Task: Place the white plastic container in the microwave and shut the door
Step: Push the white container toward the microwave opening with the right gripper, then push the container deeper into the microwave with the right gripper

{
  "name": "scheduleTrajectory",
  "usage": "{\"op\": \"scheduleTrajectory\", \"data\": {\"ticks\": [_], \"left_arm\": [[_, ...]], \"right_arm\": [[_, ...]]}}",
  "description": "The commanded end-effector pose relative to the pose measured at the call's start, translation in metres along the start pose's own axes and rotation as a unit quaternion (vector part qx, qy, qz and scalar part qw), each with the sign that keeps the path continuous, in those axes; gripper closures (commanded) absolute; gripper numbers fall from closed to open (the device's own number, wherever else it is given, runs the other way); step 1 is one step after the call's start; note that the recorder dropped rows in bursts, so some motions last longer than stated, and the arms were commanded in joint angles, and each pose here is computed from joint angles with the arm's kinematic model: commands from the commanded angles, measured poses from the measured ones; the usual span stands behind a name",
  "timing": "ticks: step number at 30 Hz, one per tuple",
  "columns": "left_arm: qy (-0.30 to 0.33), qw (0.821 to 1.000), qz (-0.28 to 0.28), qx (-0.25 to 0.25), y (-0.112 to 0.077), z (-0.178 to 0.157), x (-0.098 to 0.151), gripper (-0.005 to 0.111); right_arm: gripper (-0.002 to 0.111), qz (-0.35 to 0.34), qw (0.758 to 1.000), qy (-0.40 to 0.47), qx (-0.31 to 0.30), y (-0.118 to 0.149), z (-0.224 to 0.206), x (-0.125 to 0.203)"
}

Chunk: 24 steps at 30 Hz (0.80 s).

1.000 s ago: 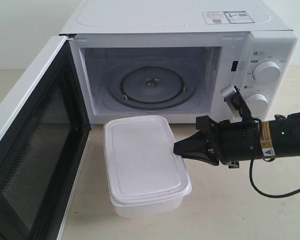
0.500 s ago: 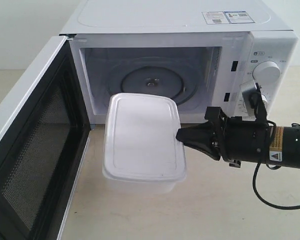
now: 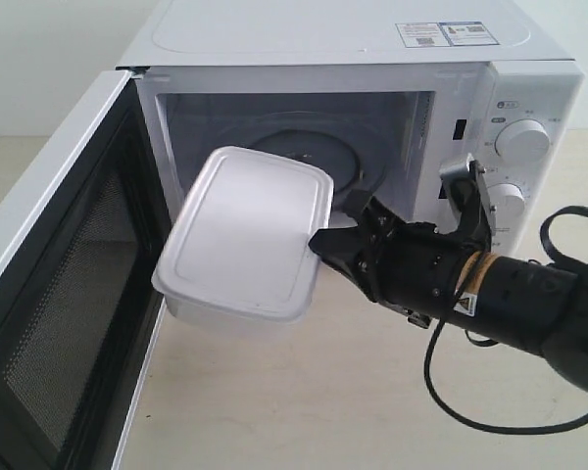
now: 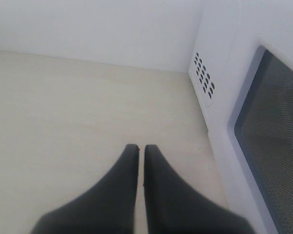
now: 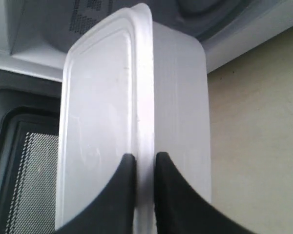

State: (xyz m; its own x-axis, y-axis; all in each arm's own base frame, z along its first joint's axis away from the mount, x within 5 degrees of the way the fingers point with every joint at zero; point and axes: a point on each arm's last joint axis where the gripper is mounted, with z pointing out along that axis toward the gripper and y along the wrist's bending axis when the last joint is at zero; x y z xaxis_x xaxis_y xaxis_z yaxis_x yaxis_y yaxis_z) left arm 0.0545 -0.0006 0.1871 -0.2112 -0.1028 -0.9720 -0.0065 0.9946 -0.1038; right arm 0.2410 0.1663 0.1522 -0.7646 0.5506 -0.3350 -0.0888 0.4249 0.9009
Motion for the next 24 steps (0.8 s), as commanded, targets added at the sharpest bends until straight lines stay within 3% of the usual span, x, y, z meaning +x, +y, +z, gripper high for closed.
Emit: {"op": "scheduleTrajectory", "data": {"ticks": [1,12,24], "left_arm": [[-0.002,1.000,-0.001,0.000,0.000,0.000,0.001,0.102],[-0.002,1.000,-0.001,0.000,0.000,0.000,0.001,0.102],[-0.002,1.000,-0.001,0.000,0.000,0.000,0.001,0.102]], "right_arm": [[0.108,0.000,0.999,-0.046,0.017,0.007,0.004,0.009],[0.108,0.014,0.984,-0.171,0.056,0.017,0.005,0.027],[0.108,0.034,0.977,-0.200,0.063,0.032,0.017,0.018]]}}
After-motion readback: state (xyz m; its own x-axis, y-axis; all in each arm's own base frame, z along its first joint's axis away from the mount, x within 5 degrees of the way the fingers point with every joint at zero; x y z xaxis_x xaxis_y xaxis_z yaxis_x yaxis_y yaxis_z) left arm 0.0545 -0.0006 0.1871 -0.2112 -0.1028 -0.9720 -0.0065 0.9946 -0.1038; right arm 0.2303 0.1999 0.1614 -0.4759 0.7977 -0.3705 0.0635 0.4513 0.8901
